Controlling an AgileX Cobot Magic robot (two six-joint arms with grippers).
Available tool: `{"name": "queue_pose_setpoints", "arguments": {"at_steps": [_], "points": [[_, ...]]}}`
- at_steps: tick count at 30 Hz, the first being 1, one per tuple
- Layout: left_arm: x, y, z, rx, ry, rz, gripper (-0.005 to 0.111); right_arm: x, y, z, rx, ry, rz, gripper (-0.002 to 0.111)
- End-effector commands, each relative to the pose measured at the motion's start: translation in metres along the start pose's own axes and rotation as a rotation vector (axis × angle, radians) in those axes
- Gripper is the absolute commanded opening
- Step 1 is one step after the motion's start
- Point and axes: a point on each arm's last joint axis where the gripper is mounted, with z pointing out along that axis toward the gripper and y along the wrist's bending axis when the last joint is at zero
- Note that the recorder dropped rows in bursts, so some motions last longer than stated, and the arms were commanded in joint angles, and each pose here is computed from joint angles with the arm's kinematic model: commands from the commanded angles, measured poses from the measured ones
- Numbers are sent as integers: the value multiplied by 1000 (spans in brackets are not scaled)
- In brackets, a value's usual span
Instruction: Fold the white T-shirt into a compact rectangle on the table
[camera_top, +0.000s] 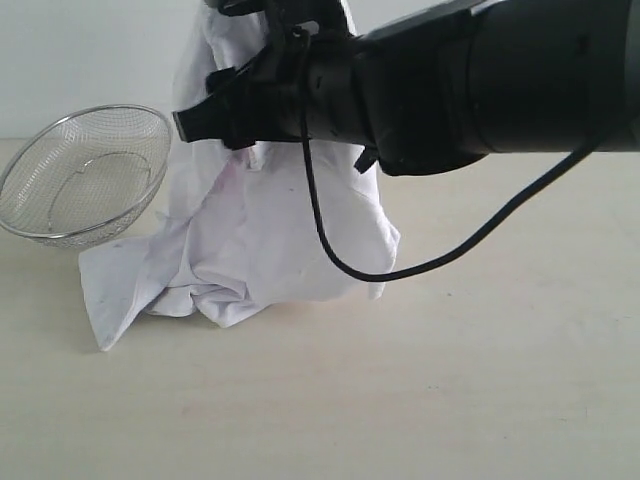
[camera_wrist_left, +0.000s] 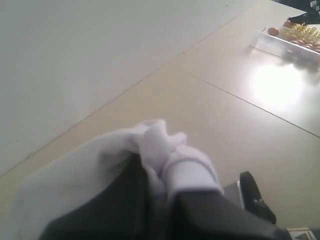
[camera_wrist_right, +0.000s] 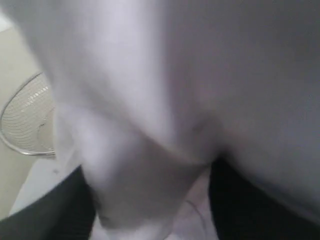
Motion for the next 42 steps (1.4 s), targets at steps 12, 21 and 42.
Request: {"name": "queue_pose_setpoints", "arguments": {"at_steps": [12, 21, 42], "points": [[0, 10, -6, -139, 45, 112, 4, -29, -12, -33, 53, -59, -125, 0], [4, 18, -10, -183, 76, 125, 4, -40, -30, -60, 178, -74, -259, 0], [7, 12, -39, -292, 240, 238, 4, -55, -96, -88, 497, -37, -308, 0]]}}
